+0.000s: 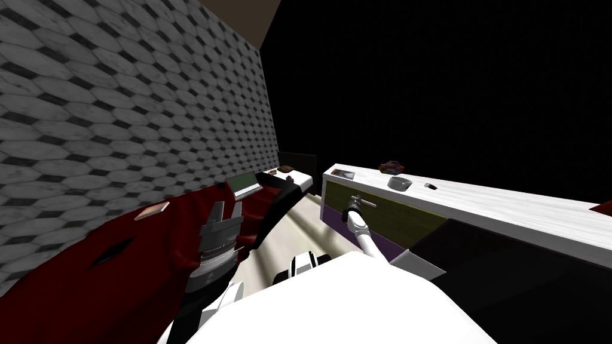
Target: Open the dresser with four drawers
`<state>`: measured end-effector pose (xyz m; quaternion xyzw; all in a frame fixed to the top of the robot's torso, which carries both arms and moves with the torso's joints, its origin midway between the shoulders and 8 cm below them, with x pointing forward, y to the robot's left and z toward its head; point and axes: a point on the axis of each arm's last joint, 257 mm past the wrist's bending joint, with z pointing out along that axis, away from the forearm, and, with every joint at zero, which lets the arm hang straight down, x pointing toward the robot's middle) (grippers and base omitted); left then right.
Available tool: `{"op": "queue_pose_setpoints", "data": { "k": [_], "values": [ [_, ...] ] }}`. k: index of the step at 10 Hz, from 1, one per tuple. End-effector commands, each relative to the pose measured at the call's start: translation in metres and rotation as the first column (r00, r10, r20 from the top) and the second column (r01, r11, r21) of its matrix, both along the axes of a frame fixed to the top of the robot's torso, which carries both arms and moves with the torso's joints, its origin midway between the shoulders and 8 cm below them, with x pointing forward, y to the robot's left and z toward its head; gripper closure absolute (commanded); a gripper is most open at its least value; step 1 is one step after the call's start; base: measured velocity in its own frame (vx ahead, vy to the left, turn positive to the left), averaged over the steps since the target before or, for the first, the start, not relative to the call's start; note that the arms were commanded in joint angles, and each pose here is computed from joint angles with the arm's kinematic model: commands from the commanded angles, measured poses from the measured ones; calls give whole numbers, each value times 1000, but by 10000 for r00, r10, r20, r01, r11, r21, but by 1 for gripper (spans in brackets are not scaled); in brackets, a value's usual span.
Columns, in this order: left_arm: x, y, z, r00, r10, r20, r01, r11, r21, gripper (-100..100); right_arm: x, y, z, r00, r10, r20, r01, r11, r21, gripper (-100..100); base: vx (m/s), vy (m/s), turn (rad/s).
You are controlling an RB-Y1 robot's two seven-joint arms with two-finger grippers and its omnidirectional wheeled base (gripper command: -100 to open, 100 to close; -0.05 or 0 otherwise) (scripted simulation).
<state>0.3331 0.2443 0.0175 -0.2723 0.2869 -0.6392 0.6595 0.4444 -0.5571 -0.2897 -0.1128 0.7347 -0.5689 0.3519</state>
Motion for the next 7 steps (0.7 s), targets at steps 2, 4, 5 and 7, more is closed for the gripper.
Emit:
{"op": "queue_pose_setpoints", "data": {
  "k": [2, 4, 5, 7],
  "values": [
    [0, 0, 0, 10000, 0, -1, 0, 10000, 1, 0, 1, -1, 1, 9999, -172, 6, 172, 9999, 13, 100, 9, -51, 27],
    [0, 0, 0, 10000, -1, 2, 1, 10000, -3, 0, 4, 3, 2, 9999, -128, -16, 128, 9999, 3, 100, -93, 106, -10],
    [0, 0, 0, 10000, -2, 3, 2, 10000, -4, 0, 6, 5, 3, 9999, -107, -26, 107, 9999, -1, 100, -96, 150, -30],
    [0, 0, 0, 10000, -2, 3, 2, 10000, -4, 0, 10, 10, 5, 10000, -64, -48, 64, 10000, -10, 100, -118, 155, -21]
  ]
}}
